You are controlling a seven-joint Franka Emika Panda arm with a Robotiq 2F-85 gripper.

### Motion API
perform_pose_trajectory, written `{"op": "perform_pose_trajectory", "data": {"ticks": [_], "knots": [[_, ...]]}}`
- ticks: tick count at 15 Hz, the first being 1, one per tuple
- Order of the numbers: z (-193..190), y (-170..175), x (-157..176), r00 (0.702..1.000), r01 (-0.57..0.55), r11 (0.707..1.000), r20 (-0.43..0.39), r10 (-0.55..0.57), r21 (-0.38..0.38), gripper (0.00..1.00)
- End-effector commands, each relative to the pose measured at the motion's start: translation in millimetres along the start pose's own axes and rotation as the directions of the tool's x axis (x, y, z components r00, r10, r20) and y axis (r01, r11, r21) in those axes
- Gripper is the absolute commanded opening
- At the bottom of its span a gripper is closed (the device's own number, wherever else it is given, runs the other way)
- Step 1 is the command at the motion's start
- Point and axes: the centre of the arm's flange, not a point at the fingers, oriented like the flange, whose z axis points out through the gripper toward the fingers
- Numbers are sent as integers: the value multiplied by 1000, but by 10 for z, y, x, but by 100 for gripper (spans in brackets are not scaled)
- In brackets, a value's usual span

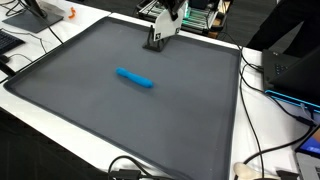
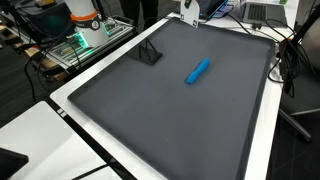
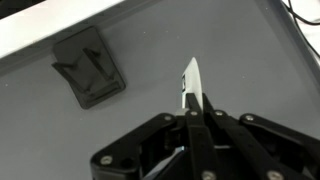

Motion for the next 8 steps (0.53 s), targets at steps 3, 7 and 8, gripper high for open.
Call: {"op": "perform_pose_trajectory", "data": {"ticks": [3, 7, 8], "knots": [[19, -228, 154, 998, 70, 994, 10, -70, -89, 4], [8, -212, 160, 998, 67, 994, 7, -66, -88, 4], [0, -209, 158, 998, 66, 994, 6, -66, -87, 4]]}}
